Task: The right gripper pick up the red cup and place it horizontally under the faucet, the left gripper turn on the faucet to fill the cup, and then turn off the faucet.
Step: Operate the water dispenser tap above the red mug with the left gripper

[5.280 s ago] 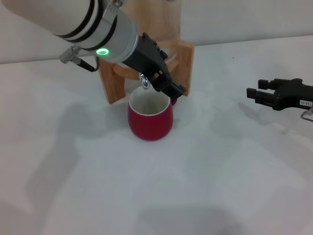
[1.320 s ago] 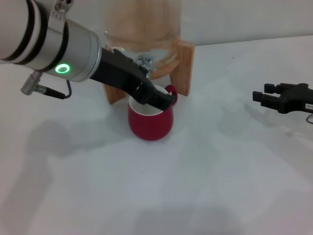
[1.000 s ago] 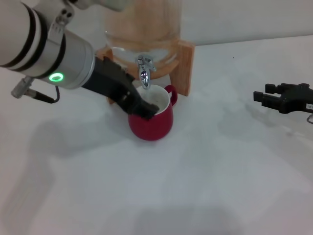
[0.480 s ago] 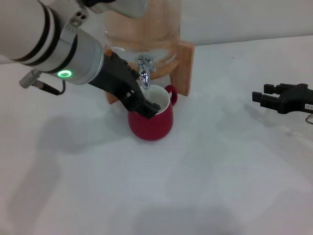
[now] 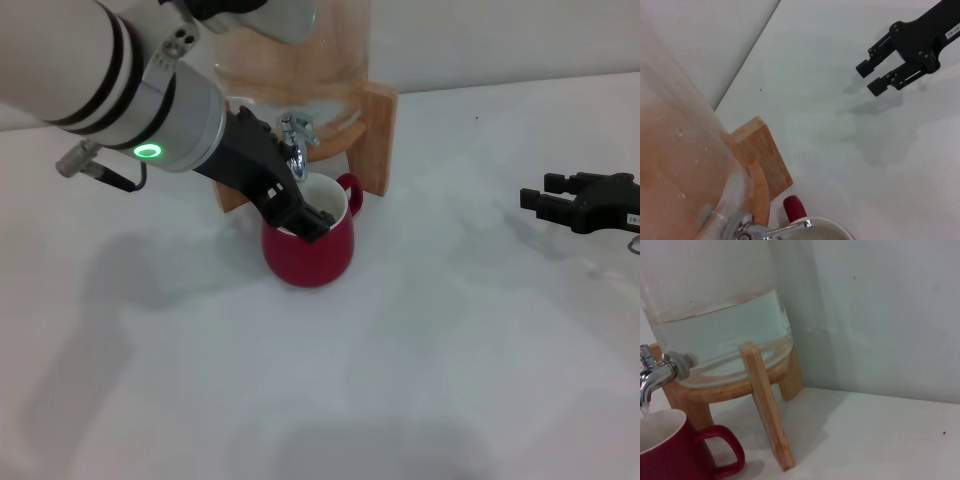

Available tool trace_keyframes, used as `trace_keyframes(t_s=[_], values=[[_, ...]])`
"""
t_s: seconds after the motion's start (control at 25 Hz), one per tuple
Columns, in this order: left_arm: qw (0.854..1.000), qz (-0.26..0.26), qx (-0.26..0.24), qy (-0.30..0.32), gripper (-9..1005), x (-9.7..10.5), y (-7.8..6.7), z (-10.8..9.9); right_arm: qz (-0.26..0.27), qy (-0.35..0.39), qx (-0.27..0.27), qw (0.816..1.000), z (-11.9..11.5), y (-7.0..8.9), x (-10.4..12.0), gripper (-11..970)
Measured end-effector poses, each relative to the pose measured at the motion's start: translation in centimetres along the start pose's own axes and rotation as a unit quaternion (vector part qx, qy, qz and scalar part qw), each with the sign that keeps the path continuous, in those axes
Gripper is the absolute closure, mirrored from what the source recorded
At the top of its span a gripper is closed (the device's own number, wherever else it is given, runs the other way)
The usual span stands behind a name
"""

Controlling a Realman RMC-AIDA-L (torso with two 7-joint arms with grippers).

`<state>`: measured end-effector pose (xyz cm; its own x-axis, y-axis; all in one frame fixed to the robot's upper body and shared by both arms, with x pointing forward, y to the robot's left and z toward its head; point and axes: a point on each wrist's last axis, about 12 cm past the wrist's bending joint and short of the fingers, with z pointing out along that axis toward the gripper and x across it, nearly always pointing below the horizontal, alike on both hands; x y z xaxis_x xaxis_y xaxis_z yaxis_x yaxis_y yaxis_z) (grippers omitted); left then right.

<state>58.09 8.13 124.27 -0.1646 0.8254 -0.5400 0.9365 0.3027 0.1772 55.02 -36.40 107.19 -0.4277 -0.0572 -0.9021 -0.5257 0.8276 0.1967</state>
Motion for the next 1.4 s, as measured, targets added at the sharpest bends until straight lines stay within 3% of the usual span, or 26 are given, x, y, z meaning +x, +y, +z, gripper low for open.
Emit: trace_keyframes(t_s=[0.64,1.4], values=[[1.0,0.001,-0.003,-0.001,120,0.1,0.4,0.7,-0.002,-0.001,0.0,1.0,0.2,0.0,-0.3,477],[1.0,0.028,-0.001,-0.003,120,-1.1,-0.2,1.5,-0.001,0.0,0.006,1.0,0.1,-0.2,-0.1,477]])
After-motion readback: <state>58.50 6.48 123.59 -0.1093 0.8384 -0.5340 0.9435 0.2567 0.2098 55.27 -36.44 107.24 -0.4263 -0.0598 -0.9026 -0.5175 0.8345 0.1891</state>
